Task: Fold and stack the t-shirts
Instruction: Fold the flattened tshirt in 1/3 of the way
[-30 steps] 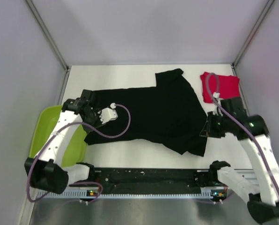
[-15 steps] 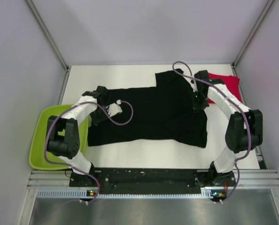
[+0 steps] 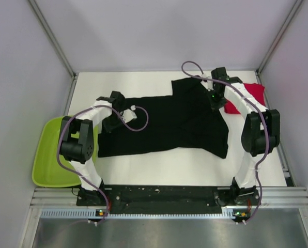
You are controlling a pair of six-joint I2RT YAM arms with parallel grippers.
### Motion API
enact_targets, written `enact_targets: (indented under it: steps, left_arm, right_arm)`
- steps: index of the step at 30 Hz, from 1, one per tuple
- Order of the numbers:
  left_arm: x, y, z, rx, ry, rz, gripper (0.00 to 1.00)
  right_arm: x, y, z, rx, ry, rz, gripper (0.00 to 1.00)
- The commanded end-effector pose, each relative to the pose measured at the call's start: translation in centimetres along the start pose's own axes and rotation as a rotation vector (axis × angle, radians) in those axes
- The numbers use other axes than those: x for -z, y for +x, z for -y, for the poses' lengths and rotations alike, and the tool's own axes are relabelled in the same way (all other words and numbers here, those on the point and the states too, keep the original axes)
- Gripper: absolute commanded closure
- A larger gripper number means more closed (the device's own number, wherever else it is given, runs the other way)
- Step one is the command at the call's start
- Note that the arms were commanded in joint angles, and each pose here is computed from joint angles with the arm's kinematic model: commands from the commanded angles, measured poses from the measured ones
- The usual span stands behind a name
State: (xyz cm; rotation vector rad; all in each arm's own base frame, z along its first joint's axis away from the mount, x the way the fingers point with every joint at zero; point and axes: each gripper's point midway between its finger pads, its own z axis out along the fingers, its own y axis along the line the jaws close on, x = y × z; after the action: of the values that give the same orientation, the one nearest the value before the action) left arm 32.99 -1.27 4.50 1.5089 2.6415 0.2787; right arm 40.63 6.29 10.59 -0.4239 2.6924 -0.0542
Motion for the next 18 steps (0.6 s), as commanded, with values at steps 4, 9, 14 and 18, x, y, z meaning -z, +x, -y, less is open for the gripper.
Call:
enact_targets:
  steps: [4,9,14,18]
  left_arm:
    - [0.5,-1.0,-2.6,0.043,-0.091,0.016,1.0]
    - [0.7,-1.1,-4.4,0.076,-0.172,0.006,0.7]
    - [5.4,-2.1,-7.7,0.151,-0.325,0.089,0.43]
    - [6.7,-2.2,-1.7,0.048,-0.116,0.192,0.41]
  right_arm:
    - [2.2,-4.4,1.3,0.048,0.027,0.132,1.0]
    - [0.9,-4.3,0.8,0.053,0.002,0.108,1.0]
    - [-0.4,-7.3,0.6,0.013,-0.023,0.145,0.97]
    - [-3.1,-9.3,1.2,-0.102,0.02,0.136,0.67]
